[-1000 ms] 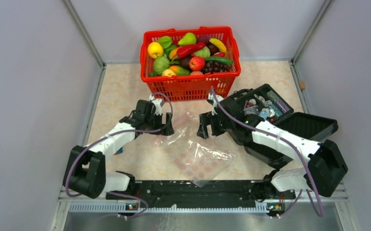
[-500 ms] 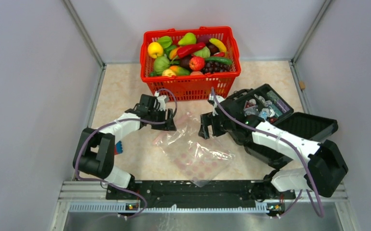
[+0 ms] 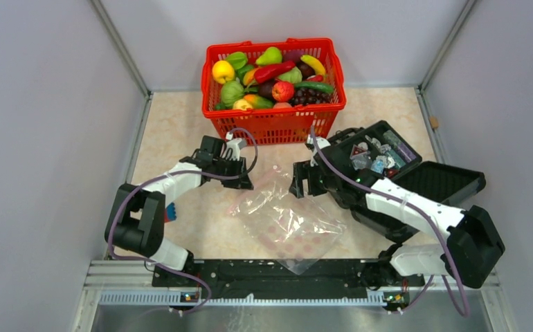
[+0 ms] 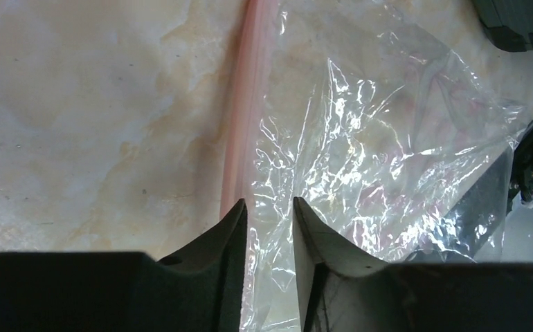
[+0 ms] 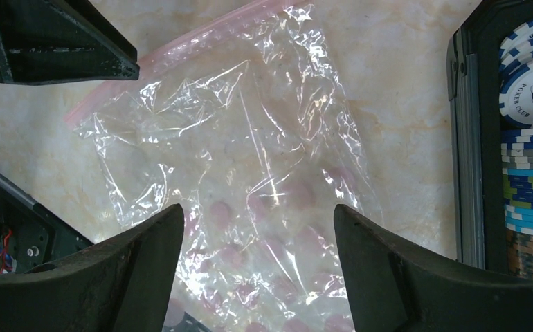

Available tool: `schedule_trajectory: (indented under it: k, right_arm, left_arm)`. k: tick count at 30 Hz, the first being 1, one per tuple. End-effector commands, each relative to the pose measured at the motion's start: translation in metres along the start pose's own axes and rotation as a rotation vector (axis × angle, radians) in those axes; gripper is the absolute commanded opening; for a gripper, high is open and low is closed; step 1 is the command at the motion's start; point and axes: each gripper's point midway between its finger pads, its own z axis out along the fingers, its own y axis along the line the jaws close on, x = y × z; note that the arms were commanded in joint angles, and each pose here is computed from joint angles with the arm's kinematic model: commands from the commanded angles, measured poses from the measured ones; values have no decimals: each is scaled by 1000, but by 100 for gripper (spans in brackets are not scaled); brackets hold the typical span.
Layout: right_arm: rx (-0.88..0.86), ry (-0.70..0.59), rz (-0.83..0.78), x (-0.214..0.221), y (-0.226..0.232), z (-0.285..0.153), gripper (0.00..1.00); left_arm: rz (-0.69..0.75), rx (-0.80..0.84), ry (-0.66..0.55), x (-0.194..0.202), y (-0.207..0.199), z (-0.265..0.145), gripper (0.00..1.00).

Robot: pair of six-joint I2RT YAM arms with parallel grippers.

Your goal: Place the food in the zip-top bag and seal the zipper

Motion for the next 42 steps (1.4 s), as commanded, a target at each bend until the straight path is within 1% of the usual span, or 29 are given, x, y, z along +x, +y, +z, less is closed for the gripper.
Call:
schedule_trajectory:
  k: [1, 3, 4, 6, 7, 8, 11, 13, 16, 21, 24, 27, 30, 33, 37, 42]
  right_arm:
    - [-11, -91, 36, -18, 7, -8, 78]
    - [-14, -101, 50, -19, 7, -8, 78]
    - [-16, -103, 56, -19, 7, -8, 78]
    - [-22, -107, 62, -19, 8, -9, 78]
    - [-26, -108, 65, -18, 9, -10, 78]
    - [-29, -109, 67, -18, 9, -10, 78]
    - [-29, -105, 68, -17, 9, -9, 78]
    - [-27, -101, 68, -16, 9, -9, 78]
    - [-26, -101, 68, -16, 8, -9, 78]
    - [-28, -107, 77, -16, 9, -9, 78]
    - [-31, -109, 84, -17, 10, -8, 78]
    - [-31, -108, 90, -16, 9, -7, 78]
    - [-29, -106, 96, -15, 9, -7, 78]
    - [-23, -106, 103, -14, 7, -5, 78]
    - [-17, -117, 153, -14, 7, -3, 77]
    - [-13, -142, 325, -16, 8, -1, 77]
  left_arm:
    - [22, 76, -2, 2, -11, 0, 34]
    - [13, 84, 4, 5, -11, 2, 40]
    - [8, 75, 7, 6, -9, 3, 47]
    - [0, 28, -8, 4, -2, 3, 54]
    - [1, 20, -19, 4, 0, 3, 61]
    - [5, 20, -31, 1, -1, 2, 64]
    - [14, 12, -56, -6, 0, 2, 67]
    - [15, -24, -79, -12, 4, 0, 67]
    - [36, -2, -100, -13, -1, -3, 61]
    - [10, 82, 5, 7, -9, 6, 54]
    - [-18, 98, 31, 18, -7, 11, 50]
    - [-23, 105, 30, 20, -8, 11, 42]
    - [-11, 123, 22, 19, -12, 9, 36]
    - [-11, 178, 33, 20, -21, 8, 26]
    - [-11, 235, 32, 20, -32, 8, 0]
    - [32, 296, 0, 15, -58, 3, 0]
